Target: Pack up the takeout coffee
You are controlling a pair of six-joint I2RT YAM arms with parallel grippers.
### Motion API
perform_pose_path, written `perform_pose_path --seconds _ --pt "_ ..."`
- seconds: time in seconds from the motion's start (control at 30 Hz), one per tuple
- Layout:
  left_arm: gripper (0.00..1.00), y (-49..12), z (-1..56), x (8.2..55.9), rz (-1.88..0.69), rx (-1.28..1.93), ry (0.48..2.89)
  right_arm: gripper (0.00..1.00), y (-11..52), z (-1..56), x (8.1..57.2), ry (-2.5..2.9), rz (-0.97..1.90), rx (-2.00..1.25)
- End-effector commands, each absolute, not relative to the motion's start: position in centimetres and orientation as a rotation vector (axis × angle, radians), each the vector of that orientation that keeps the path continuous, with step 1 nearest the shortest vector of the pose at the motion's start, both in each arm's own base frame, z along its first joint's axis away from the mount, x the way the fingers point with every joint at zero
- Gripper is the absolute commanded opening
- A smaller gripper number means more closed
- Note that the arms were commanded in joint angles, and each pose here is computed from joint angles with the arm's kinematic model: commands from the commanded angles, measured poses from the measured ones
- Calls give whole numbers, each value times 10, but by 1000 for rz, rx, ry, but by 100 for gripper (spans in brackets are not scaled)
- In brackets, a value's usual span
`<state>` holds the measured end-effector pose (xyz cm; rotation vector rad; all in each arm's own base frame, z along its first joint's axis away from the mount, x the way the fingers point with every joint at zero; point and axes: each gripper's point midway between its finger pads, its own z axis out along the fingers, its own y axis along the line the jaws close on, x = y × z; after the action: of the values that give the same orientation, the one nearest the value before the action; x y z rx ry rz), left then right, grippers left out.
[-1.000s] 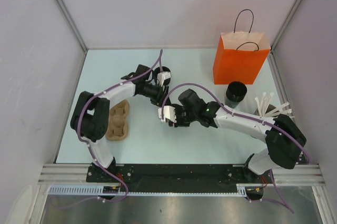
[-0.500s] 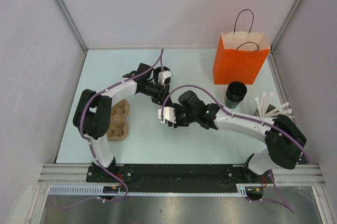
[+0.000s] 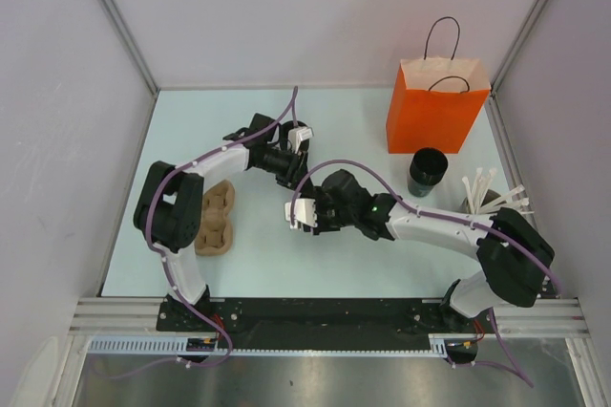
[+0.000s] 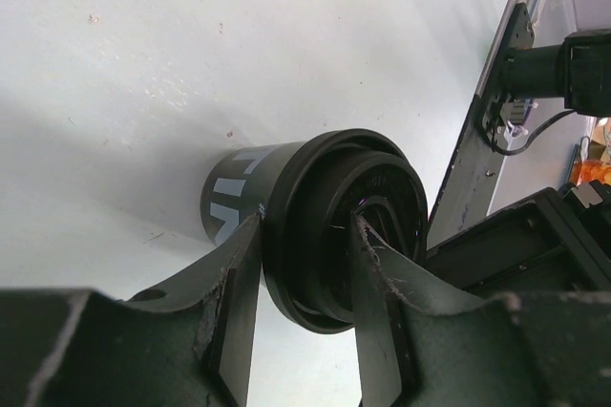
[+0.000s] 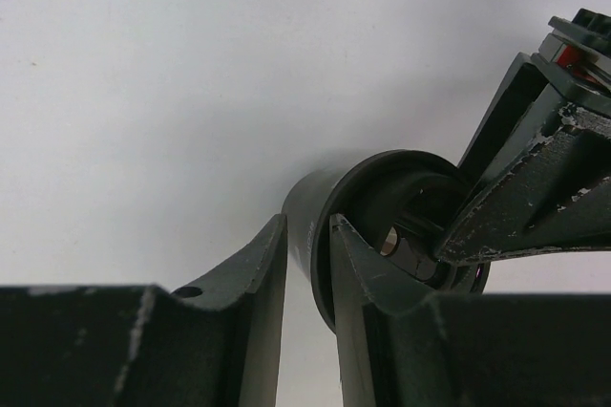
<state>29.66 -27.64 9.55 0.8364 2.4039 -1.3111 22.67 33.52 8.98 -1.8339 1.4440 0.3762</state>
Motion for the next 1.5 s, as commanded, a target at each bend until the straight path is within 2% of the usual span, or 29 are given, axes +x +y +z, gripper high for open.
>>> perform_pose_path --seconds 0.0,0.13,0.4,0.83,1.13,1.47 --pt "36 -252 21 284 -1013 902 2627 29 213 -25 182 1922 157 -2161" --pt "36 -253 23 284 -1017 905 2624 32 229 -4 185 1857 201 -2099" --pt "36 -254 26 285 -1020 905 2617 40 276 84 201 1721 331 -1958" --pt "40 -258 38 287 -1041 908 2584 47 286 112 208 1699 364 -1898" --pt "52 -264 57 293 -1064 930 2522 53 287 143 222 1698 415 -1791" --pt "62 -275 83 305 -1103 956 2451 68 280 175 247 1720 437 -1640"
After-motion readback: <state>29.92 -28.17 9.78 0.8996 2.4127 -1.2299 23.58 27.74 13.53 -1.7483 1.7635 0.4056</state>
